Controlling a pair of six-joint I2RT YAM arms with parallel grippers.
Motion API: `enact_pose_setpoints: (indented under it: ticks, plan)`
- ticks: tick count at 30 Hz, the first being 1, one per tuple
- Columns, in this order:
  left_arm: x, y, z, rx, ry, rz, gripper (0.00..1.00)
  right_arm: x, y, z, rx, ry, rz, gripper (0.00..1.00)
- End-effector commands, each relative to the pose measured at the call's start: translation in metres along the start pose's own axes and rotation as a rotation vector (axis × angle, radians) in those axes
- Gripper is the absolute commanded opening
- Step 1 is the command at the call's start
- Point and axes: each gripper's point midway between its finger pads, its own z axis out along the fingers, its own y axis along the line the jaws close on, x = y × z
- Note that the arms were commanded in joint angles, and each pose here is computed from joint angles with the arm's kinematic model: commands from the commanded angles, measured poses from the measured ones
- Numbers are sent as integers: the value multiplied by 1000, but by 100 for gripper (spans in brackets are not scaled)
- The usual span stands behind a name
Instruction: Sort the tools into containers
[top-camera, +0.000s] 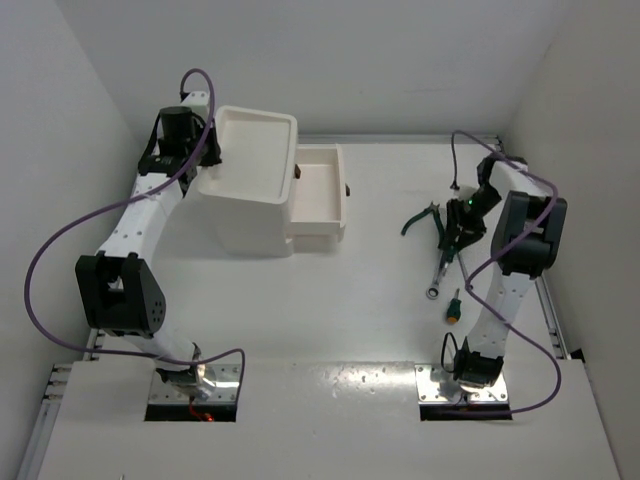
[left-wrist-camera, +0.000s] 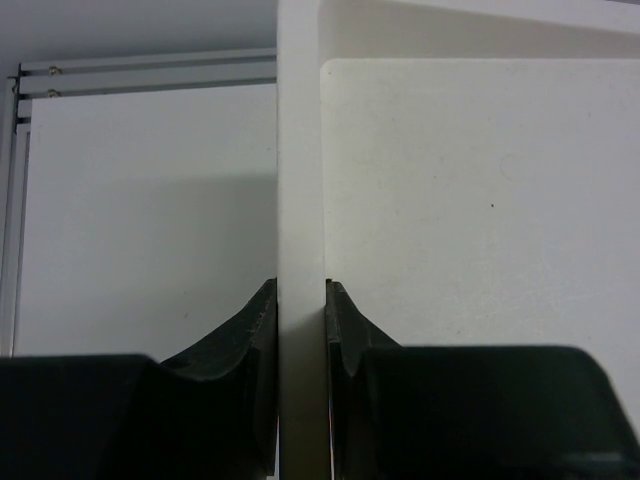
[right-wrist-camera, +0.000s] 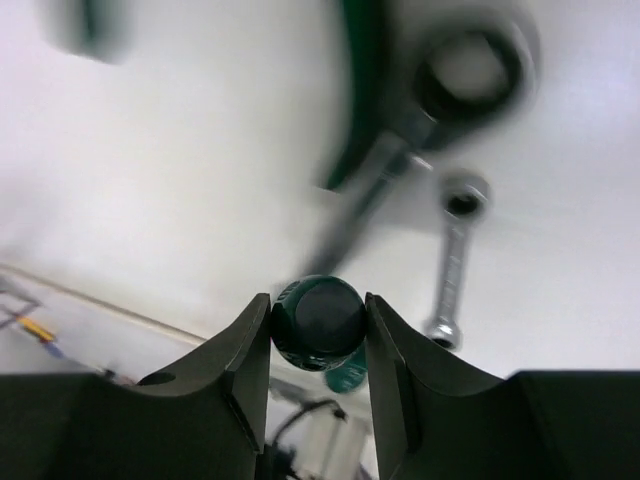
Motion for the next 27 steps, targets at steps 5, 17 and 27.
enact_pose_setpoints:
  ticks: [5,17,27]
  plan:
    - [121,-25,-8,80,369,-62,0,-79,128,-156,-419,-534,-228,0]
    - [128,-28,-3,97,384,-66,0,-127,352,-191,-673,-790,-500,0]
    - [123,-28,-3,98,375,-65,0,-144,400,-152,-656,-779,-569,58]
